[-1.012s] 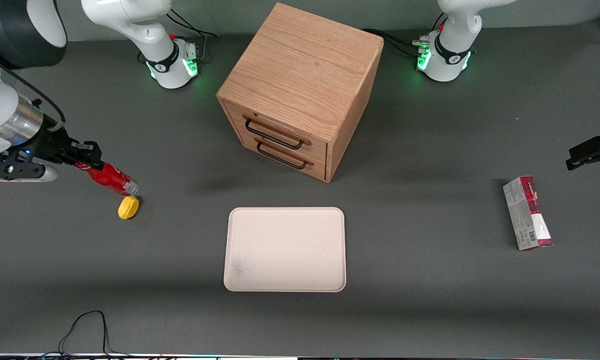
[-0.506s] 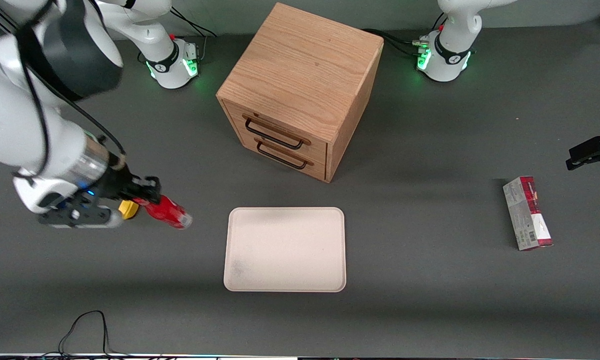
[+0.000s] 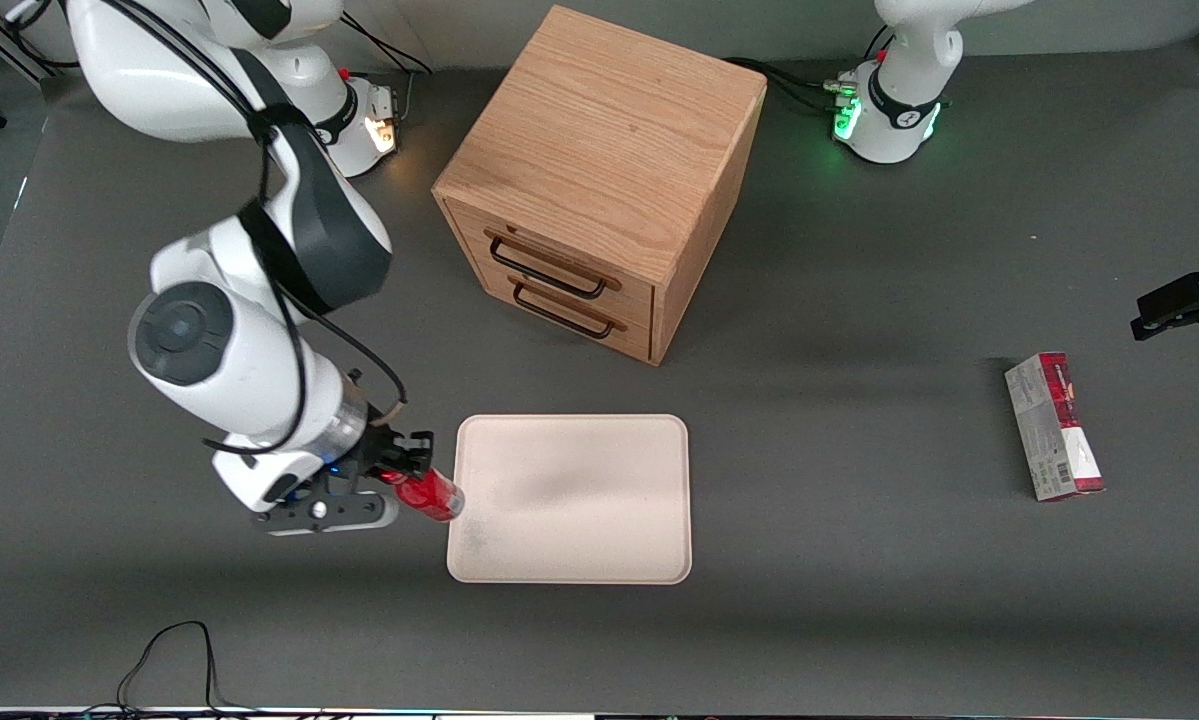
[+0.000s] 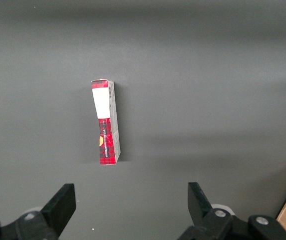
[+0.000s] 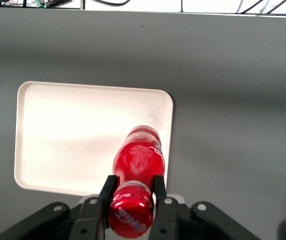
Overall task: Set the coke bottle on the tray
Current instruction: 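Lift the red bottle and carry it toward the cream tray, then lower the bottle onto the tray's edge and open the right gripper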
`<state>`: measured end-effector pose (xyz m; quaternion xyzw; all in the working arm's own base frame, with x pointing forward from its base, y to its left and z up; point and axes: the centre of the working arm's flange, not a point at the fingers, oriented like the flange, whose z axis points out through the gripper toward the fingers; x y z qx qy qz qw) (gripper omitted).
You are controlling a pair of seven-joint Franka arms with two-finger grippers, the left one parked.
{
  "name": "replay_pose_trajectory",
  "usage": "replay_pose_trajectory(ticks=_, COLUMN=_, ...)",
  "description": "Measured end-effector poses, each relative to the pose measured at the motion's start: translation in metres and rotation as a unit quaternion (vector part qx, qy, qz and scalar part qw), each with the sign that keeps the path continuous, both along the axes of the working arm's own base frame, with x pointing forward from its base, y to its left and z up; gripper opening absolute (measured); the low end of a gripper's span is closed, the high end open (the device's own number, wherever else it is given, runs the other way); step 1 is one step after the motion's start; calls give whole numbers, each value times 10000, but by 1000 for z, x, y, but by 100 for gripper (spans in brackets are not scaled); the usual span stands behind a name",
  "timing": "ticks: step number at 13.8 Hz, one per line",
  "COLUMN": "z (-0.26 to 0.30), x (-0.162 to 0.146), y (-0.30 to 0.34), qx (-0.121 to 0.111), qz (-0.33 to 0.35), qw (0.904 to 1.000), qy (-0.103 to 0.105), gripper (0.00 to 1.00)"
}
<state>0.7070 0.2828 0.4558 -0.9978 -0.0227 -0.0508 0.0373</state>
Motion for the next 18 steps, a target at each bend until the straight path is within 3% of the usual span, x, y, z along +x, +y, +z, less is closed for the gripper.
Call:
replay_pose_trajectory(ticks=2, z=-39, x=12, y=4, qx=47, qz=-7, qw=10000, qy=-40, gripper=34)
replay_pose_trajectory(ticks=6, z=-121, x=25, y=7, qx=-167, qz=71, qw=9998, qy=1, gripper=34)
replay_pose_trajectory(ticks=10, z=-143, x=28, y=14, qx=-136, qz=130, qw=9997, qy=-134, gripper=36)
replay_pose_trajectory(ticks=16, z=-138, x=29, y=21, qx=-42, qz=-121, qw=9994, qy=-325, gripper=94)
replay_pose_trajectory(ticks=18, z=-122, x=31, y=17, qx=-48, qz=-157, qw=9989, qy=-434, gripper=100)
